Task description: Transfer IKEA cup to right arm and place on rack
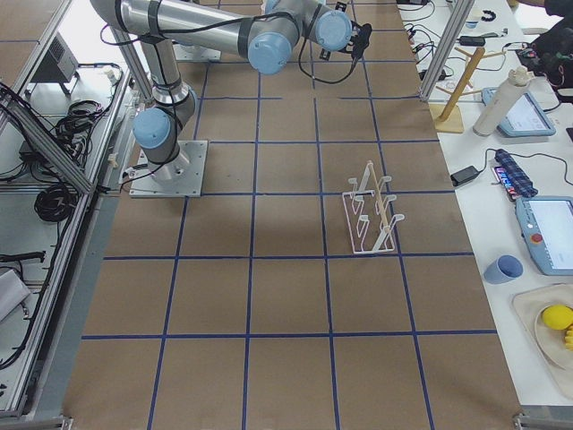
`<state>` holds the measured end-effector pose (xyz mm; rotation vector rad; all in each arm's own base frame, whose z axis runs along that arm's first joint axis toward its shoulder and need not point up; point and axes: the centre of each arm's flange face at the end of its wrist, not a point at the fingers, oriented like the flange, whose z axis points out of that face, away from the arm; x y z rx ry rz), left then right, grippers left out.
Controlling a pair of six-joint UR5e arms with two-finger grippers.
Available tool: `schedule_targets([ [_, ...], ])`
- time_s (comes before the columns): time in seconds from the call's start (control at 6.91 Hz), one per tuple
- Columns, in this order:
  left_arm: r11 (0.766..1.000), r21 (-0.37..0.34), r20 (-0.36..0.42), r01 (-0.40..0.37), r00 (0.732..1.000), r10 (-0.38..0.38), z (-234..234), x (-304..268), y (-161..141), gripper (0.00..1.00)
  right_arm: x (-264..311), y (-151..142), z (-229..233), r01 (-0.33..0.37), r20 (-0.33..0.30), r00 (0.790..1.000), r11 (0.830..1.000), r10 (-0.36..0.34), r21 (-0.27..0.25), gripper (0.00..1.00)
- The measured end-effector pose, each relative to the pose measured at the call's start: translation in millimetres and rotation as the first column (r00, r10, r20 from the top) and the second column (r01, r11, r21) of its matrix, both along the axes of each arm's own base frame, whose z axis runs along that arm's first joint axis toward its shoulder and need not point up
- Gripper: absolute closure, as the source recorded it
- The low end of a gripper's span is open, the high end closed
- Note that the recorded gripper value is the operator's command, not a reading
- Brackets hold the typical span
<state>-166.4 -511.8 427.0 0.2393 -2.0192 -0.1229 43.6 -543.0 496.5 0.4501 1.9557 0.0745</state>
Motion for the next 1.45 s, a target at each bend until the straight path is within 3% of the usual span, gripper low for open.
schedule_targets([
  [0.14, 0.999, 0.035, -0.147, -0.034, 0.988, 0.039, -11, -5, 14, 1.00, 1, 3, 2, 0.052, 0.125, 0.991, 0.998, -0.056, 0.035, 0.00],
  [0.29, 0.996, 0.059, -0.264, -0.063, 0.962, 0.076, -19, -7, 24, 1.00, 5, 11, 1, 0.078, 0.193, 0.977, 0.996, -0.086, 0.050, 0.00],
  [0.58, 0.991, 0.089, -0.444, -0.098, 0.887, 0.128, -25, -13, 38, 1.00, 15, 29, -12, 0.104, 0.273, 0.956, 0.994, -0.106, 0.024, 0.00],
  [0.72, 0.991, 0.085, -0.474, -0.102, 0.871, 0.130, -29, -15, 42, 1.00, 18, 33, -19, 0.115, 0.304, 0.946, 0.993, -0.111, 0.005, 0.00],
  [1.01, 0.992, 0.074, -0.487, -0.099, 0.865, 0.122, -37, -18, 51, 1.00, 35, 39, -18, 0.092, 0.314, 0.947, 0.994, -0.070, -0.053, 0.00],
  [1.3, 0.994, 0.060, -0.487, -0.097, 0.866, 0.113, -40, -19, 54, 1.00, 49, 42, -14, 0.052, 0.296, 0.955, 0.993, -0.017, -0.110, 0.00],
  [1.45, 0.994, 0.056, -0.486, -0.096, 0.867, 0.111, -41, -20, 55, 1.00, 53, 45, -17, 0.018, 0.259, 0.966, 0.994, 0.010, -0.107, 0.00],
])
